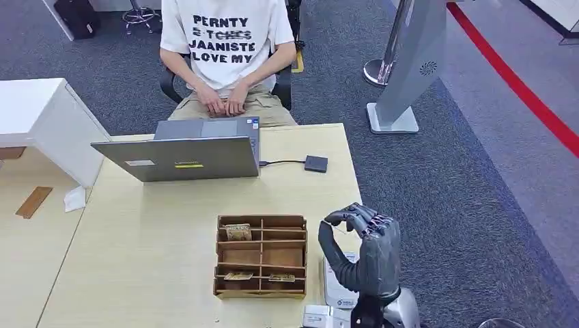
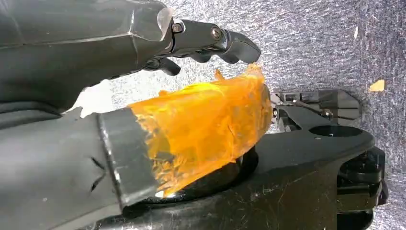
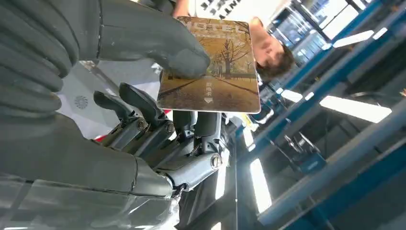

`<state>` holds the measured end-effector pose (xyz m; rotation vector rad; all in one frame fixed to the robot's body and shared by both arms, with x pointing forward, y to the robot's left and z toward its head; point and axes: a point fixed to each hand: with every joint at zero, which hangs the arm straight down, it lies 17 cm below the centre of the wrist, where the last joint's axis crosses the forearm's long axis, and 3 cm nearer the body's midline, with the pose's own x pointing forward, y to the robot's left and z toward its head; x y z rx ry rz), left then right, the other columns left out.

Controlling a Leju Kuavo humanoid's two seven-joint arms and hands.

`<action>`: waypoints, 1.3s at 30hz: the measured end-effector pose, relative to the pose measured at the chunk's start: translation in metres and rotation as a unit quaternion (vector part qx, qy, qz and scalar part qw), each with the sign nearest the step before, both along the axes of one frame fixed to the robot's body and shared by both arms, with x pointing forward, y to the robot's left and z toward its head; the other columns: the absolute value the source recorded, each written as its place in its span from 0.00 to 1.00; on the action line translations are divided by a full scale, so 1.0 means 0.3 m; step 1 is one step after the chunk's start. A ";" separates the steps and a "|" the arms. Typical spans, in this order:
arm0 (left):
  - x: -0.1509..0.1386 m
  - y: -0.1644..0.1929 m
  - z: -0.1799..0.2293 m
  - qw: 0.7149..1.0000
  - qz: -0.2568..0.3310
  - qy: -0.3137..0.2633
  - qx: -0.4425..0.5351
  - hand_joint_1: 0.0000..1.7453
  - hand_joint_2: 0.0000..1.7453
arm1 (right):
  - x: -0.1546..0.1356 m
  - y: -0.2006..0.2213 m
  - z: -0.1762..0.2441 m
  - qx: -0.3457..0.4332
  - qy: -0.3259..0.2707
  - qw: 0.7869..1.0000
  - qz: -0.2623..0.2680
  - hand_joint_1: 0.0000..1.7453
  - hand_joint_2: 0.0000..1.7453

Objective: Pass the card to the sensor for recognition and then transmit it.

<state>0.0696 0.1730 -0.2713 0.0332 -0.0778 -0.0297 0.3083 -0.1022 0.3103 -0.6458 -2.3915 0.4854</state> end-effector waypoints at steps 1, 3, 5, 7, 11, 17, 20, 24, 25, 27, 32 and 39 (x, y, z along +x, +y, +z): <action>0.000 -0.001 0.000 1.000 0.000 0.000 0.000 0.00 0.00 | -0.007 -0.004 0.011 0.003 -0.004 1.000 0.001 1.00 1.00; 0.000 -0.002 0.000 1.000 0.000 0.000 0.000 0.00 0.00 | -0.015 -0.012 0.024 0.008 -0.008 1.000 0.000 1.00 1.00; 0.000 -0.003 0.000 1.000 0.001 0.000 -0.001 0.00 0.00 | -0.020 -0.021 0.036 0.014 -0.011 1.000 -0.001 1.00 1.00; 0.000 -0.002 0.000 1.000 0.001 0.000 0.000 0.00 0.00 | -0.033 -0.042 0.061 0.037 -0.024 0.999 0.001 1.00 1.00; 0.000 -0.001 0.000 1.000 0.001 0.000 0.001 0.00 0.00 | -0.042 -0.063 0.090 0.051 -0.032 0.998 0.000 1.00 1.00; 0.001 -0.001 0.000 1.000 -0.002 -0.001 0.001 0.00 0.00 | -0.052 -0.076 0.109 0.056 -0.039 0.998 -0.004 1.00 1.00; 0.001 -0.001 0.000 1.000 -0.002 -0.001 0.001 0.00 0.00 | -0.054 -0.076 0.111 0.056 -0.040 0.998 -0.004 1.00 1.00; 0.001 -0.001 0.000 1.000 -0.002 -0.001 0.001 0.00 0.00 | -0.053 -0.077 0.111 0.056 -0.040 0.998 -0.005 1.00 1.00; 0.001 -0.001 0.000 1.000 -0.002 -0.001 0.001 0.00 0.00 | -0.054 -0.077 0.112 0.057 -0.040 0.998 -0.005 1.00 1.00; 0.001 -0.001 0.000 1.000 -0.002 -0.001 0.001 0.00 0.00 | -0.055 -0.079 0.115 0.057 -0.041 0.997 -0.005 1.00 1.00; 0.001 -0.001 0.000 1.000 -0.002 -0.001 0.001 0.00 0.00 | -0.055 -0.081 0.116 0.058 -0.041 0.997 -0.006 1.00 1.00; 0.001 -0.001 0.000 1.000 -0.002 -0.001 0.001 0.00 0.00 | -0.054 -0.085 0.117 0.057 -0.043 0.997 -0.009 1.00 1.00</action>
